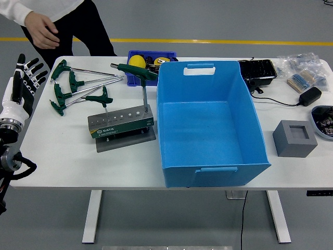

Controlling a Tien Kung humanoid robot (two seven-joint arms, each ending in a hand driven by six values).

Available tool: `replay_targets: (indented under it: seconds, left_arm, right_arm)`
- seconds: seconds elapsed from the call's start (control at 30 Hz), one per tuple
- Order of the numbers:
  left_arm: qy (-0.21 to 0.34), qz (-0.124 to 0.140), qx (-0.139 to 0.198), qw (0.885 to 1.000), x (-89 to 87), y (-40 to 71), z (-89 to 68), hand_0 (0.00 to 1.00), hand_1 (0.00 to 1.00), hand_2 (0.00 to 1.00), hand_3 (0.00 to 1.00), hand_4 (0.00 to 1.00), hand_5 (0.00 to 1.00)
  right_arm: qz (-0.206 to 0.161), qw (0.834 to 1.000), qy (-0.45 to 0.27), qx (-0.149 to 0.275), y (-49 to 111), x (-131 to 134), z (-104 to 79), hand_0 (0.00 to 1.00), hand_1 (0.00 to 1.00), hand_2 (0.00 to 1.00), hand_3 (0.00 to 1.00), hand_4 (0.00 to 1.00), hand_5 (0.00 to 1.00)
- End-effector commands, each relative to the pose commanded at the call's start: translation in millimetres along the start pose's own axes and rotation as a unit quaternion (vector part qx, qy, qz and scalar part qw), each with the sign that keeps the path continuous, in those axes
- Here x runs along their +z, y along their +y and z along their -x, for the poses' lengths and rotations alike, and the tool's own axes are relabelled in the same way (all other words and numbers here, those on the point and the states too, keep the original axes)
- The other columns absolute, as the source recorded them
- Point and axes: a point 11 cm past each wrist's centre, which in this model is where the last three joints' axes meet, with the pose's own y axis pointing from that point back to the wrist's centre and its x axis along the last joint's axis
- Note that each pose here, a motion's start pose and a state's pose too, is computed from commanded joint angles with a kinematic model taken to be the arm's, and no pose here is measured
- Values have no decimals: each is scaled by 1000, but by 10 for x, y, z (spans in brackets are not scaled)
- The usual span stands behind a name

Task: Lift tool from toolbox,place it in box,lift tool from toolbox,place it in box

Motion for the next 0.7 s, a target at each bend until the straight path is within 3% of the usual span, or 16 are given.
replay_targets:
  seconds: [0.7]
  left_arm:
    - [1,1,5,1000,5,0,-27,871,823,869,843,874,998]
  right_arm:
    - [-1,1000,0,0,-1,-3,-6,694,672,722,553,791,692]
